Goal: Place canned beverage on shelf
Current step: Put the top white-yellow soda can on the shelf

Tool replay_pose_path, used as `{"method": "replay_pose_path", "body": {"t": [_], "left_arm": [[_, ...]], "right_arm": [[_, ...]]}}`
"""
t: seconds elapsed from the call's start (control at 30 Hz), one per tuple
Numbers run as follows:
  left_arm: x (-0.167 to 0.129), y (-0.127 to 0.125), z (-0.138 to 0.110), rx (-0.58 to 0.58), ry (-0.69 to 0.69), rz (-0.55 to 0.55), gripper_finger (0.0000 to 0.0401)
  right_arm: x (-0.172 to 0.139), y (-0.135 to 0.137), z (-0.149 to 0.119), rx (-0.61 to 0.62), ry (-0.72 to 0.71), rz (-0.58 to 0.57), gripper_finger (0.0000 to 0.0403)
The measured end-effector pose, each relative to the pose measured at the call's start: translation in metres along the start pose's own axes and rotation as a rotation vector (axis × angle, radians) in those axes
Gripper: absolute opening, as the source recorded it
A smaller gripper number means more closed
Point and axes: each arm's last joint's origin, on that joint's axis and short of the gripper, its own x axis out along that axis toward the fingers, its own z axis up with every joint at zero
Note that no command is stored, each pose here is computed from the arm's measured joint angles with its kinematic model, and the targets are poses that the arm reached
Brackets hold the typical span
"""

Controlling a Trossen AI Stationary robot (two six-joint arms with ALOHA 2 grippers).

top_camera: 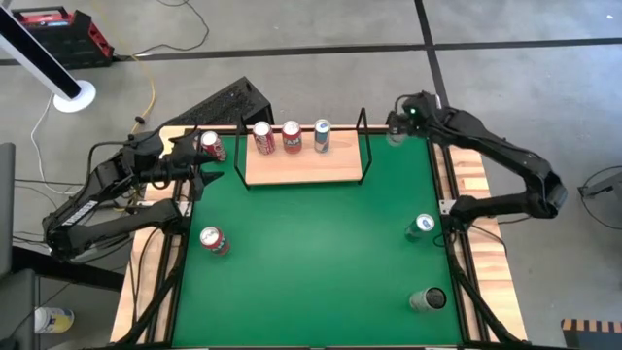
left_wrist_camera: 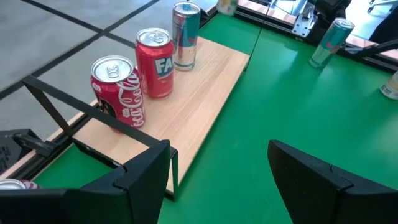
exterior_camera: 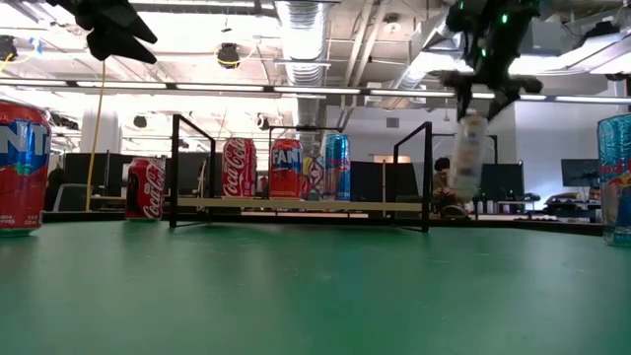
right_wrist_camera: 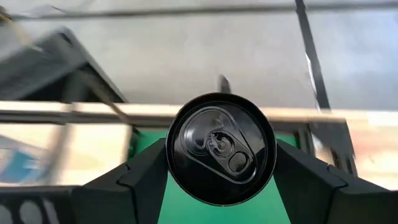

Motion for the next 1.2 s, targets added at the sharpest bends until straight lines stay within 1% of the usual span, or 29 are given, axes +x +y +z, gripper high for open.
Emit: {"method": "replay_pose_path", "body": {"t": [0.13,0.27,0.37,0.47,0.53,0.6,0.73,0.83,0.97,1.2], "left_arm": [[0.0,0.0,0.0,0.014,0.0,0.0,0.0253],[0.0,0.0,0.0,0.017,0.001,-0.004,0.0253],[0.0,-0.001,0.0,0.017,0.001,-0.023,0.0253],[0.0,-0.001,0.0,0.018,0.002,-0.039,0.0253],[0.0,-0.001,0.0,0.019,0.002,-0.046,0.0253],[0.0,-0.001,0.0,0.029,0.002,-0.048,0.0253],[0.0,-0.001,0.0,0.051,0.002,-0.049,0.0253],[0.0,-0.001,0.0,0.055,0.002,-0.05,0.0253],[0.0,-0.001,0.0,0.064,0.003,-0.05,0.0253],[0.0,-0.001,0.0,0.067,0.002,-0.05,0.0253]], "right_arm": [[-0.027,0.013,0.016,-0.056,-0.121,0.056,0.0273],[-0.056,0.026,0.035,-0.087,-0.281,0.092,0.0273],[-0.073,0.036,0.046,-0.087,-0.386,0.18,0.0273],[-0.08,0.045,0.049,-0.087,-0.432,0.271,0.0273],[-0.08,0.054,0.047,-0.094,-0.433,0.317,0.0273],[-0.074,0.063,0.043,-0.125,-0.399,0.346,0.0273],[-0.058,0.085,0.03,-0.191,-0.338,0.35,0.0273],[-0.049,0.096,0.022,-0.215,-0.303,0.347,0.0273],[-0.037,0.106,0.016,-0.233,-0.254,0.356,0.0273],[-0.014,0.114,0.008,-0.288,-0.174,0.316,0.0273]]}}
